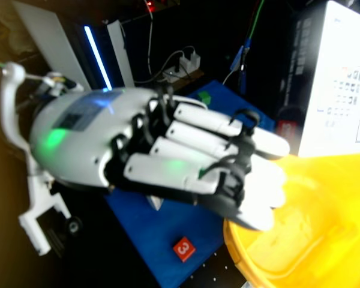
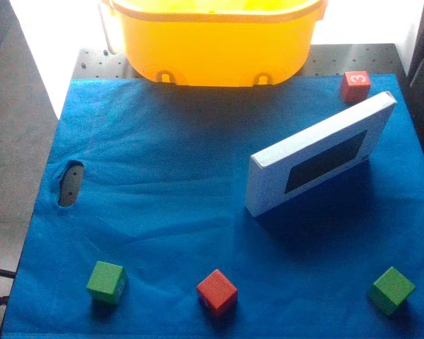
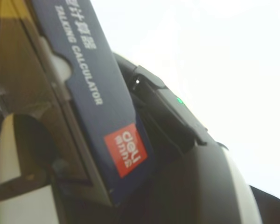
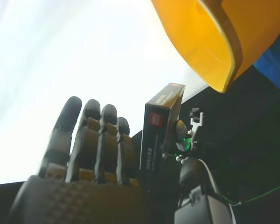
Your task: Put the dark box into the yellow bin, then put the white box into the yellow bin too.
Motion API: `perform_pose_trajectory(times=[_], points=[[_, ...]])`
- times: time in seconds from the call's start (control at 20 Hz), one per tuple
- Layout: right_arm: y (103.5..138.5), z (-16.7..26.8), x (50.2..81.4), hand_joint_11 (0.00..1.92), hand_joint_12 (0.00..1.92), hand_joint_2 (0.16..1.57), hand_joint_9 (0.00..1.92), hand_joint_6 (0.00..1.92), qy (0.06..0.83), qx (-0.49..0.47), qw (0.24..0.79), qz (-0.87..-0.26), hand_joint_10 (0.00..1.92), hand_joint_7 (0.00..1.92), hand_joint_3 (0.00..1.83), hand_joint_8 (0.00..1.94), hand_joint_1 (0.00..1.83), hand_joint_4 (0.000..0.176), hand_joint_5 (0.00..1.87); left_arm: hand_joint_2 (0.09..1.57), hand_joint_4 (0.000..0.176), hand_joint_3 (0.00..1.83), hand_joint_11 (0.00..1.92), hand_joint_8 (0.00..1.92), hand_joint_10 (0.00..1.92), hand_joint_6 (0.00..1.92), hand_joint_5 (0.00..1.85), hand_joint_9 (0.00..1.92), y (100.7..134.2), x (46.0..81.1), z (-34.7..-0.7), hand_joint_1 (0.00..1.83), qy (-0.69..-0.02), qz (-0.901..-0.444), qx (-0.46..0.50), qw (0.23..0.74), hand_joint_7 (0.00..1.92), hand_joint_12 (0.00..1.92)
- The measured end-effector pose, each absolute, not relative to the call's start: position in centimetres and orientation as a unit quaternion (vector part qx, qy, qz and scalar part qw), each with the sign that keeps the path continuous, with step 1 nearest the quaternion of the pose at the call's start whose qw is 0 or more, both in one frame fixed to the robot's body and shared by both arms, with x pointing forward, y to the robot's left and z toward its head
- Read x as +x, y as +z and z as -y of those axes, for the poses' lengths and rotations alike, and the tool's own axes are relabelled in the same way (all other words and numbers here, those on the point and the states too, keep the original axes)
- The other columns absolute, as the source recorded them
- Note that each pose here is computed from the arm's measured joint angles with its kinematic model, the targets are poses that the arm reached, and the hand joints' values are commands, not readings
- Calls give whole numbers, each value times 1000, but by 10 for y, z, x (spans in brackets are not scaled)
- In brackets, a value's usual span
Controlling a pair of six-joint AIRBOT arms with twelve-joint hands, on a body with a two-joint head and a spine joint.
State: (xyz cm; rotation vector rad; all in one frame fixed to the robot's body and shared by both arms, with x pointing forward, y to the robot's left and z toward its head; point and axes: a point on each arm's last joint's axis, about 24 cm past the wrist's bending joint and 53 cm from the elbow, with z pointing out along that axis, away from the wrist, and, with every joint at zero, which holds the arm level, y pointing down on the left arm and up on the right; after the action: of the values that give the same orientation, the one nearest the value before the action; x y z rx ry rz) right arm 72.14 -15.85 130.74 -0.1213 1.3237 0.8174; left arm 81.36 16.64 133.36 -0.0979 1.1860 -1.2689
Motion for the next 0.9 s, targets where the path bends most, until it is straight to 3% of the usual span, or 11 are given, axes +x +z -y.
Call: perform_pose_trajectory(times=[0.05, 0.1, 0.2, 0.25, 0.3, 0.35, 0.45, 0.6, 0.65, 0.75, 0.9], points=[[1307, 156, 720, 0, 595, 1160, 301, 9, 369, -57, 710, -598, 3, 368, 6, 1, 0, 0, 287, 793, 0, 0, 445, 8, 18, 11, 528, 442, 1333, 814, -168, 1250, -556, -523, -44, 645, 427, 115], [1307, 156, 720, 0, 597, 1181, 310, 10, 369, -58, 709, -598, 6, 378, 13, 5, 0, 0, 298, 762, 34, 0, 306, 1, 3, 1, 451, 330, 1333, 816, -170, 1206, -555, -522, -46, 645, 353, 32], [1308, 154, 718, 0, 553, 1164, 313, 6, 371, -60, 709, -597, 5, 377, 2, 2, 0, 0, 300, 722, 78, 0, 233, 0, 0, 0, 377, 246, 1335, 817, -174, 1152, -559, -519, -55, 644, 286, 1], [1310, 153, 716, 0, 516, 1163, 308, 2, 372, -61, 710, -595, 1, 373, 1, 0, 0, 0, 297, 718, 135, 0, 233, 5, 3, 10, 399, 248, 1334, 817, -174, 1146, -560, -519, -57, 643, 294, 2], [1310, 152, 715, 0, 473, 1155, 307, 1, 371, -64, 711, -594, 0, 377, 0, 1, 0, 0, 299, 720, 163, 0, 233, 4, 7, 4, 386, 258, 1334, 817, -174, 1122, -561, -519, -57, 642, 291, 2], [1310, 149, 713, 0, 507, 1187, 308, 1, 369, -69, 711, -595, 1, 374, 4, 2, 0, 0, 293, 721, 149, 0, 236, 4, 5, 7, 391, 258, 1335, 817, -175, 1155, -561, -519, -59, 642, 287, 3], [1310, 149, 712, 0, 542, 1175, 316, 0, 370, -70, 711, -594, 3, 375, 0, 2, 0, 0, 289, 722, 157, 0, 233, 0, 3, 1, 373, 255, 1335, 817, -175, 1140, -563, -519, -60, 640, 276, 2], [1311, 152, 711, 0, 484, 1173, 302, 1, 367, -70, 712, -595, 7, 376, 0, 8, 0, 0, 246, 730, 138, 0, 292, 8, 12, 13, 412, 285, 1334, 817, -178, 1145, -564, -520, -64, 638, 300, 26], [1312, 154, 709, 0, 567, 1154, 319, 1, 367, -70, 712, -594, 9, 396, 0, 8, 0, 0, 246, 736, 151, 1, 288, 9, 9, 16, 425, 280, 1334, 816, -181, 1146, -562, -522, -62, 639, 306, 23], [1313, 157, 704, 0, 717, 1016, 338, 1, 366, -70, 712, -595, 5, 404, 0, 1, 19, 0, 238, 756, 126, 9, 264, 7, 2, 12, 427, 267, 1332, 815, -184, 1141, -556, -529, -60, 638, 309, 12], [1316, 164, 695, 0, 847, 971, 297, 0, 364, -70, 713, -595, 2, 302, 0, 2, 93, 0, 133, 735, 135, 0, 265, 1, 0, 10, 434, 243, 1331, 808, -191, 1124, -550, -539, -58, 635, 295, 12]])
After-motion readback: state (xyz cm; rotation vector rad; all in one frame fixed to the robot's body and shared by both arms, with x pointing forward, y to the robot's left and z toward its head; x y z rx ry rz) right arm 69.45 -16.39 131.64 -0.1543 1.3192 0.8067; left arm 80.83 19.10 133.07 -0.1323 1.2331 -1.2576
